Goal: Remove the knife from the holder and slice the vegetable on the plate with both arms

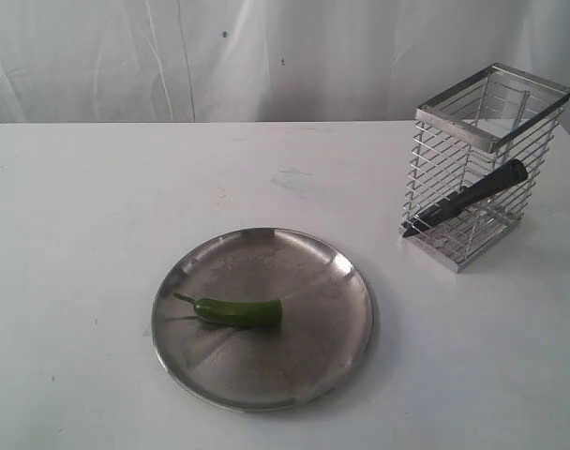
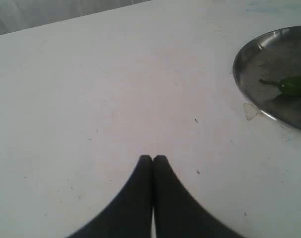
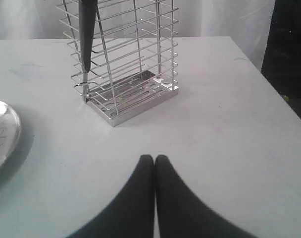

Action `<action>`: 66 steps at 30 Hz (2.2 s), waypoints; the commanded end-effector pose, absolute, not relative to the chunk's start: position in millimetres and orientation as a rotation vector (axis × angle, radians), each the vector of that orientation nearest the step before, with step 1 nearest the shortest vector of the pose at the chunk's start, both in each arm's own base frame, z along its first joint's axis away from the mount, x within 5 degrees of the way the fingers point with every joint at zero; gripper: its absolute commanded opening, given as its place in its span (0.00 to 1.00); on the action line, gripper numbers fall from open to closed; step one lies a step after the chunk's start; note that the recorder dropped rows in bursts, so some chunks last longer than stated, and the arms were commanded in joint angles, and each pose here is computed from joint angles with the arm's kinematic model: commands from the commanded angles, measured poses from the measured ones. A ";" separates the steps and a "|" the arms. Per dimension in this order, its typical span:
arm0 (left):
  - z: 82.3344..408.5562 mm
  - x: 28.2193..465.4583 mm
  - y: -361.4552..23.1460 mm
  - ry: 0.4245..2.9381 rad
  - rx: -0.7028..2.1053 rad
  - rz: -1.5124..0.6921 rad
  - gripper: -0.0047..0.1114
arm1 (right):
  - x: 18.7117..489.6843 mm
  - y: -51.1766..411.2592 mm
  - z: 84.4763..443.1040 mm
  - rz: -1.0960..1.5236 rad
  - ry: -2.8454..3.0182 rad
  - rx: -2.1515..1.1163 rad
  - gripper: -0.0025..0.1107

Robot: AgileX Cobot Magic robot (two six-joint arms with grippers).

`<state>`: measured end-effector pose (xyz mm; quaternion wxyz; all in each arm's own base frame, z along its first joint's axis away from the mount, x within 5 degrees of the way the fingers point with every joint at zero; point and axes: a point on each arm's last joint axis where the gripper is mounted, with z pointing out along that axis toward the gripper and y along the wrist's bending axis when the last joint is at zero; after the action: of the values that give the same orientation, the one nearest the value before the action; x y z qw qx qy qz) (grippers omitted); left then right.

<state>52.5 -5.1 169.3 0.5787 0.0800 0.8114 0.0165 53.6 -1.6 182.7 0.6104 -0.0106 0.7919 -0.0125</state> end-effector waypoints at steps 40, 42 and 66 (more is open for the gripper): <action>169.1 51.8 -9.8 1.884 0.250 -0.032 0.04 | -19.2 2.5 422.7 -0.244 0.870 -0.178 0.02; 169.1 51.8 -9.8 1.884 0.250 -0.032 0.04 | 23.0 -17.6 402.0 -0.423 1.235 -0.071 0.02; 169.1 51.8 -9.8 1.884 0.250 -0.032 0.04 | 240.5 28.2 293.6 0.121 2.531 -0.368 0.43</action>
<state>51.9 -9.2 169.3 0.5789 0.1117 0.8077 -0.0062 233.7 29.0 288.9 0.2480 -0.1391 0.9573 0.0528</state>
